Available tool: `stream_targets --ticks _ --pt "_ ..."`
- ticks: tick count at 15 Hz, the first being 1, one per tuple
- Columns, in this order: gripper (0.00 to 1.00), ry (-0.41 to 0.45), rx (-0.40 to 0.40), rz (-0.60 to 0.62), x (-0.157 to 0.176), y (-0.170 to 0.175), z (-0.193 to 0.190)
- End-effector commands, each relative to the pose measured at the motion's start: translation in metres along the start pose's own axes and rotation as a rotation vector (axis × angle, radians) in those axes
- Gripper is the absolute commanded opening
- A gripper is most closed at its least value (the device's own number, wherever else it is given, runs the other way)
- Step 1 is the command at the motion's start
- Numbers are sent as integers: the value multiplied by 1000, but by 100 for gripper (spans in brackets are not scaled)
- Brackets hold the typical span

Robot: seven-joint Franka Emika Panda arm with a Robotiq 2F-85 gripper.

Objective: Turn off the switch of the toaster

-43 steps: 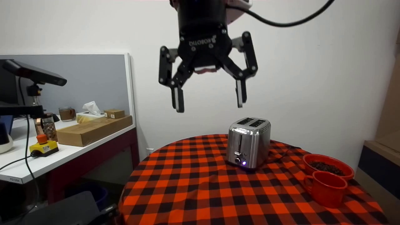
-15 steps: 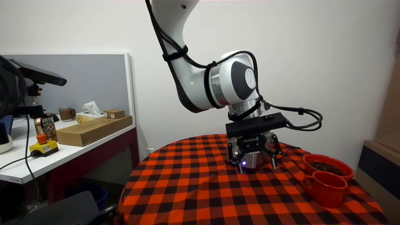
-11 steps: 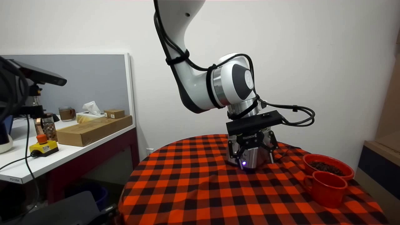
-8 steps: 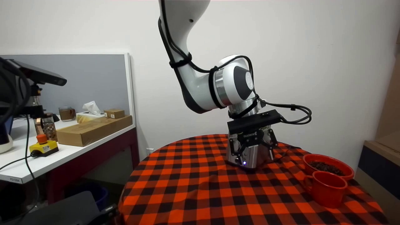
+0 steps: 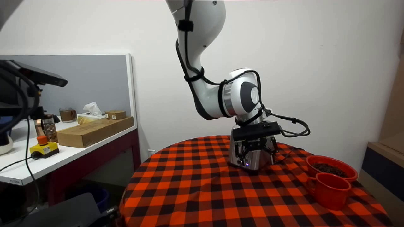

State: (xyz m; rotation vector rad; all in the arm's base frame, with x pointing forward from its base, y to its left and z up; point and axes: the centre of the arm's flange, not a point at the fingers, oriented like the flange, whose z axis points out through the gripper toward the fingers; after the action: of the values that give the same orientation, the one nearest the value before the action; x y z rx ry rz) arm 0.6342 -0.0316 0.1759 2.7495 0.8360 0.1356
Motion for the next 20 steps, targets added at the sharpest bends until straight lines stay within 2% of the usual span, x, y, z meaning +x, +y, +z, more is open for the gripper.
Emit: stream_targets --ticks 1,13,20 --pt "100 4 33 50 25 12 25" --pt "100 108 21 90 20 9 33" --pt "100 83 43 65 33 -3 51"
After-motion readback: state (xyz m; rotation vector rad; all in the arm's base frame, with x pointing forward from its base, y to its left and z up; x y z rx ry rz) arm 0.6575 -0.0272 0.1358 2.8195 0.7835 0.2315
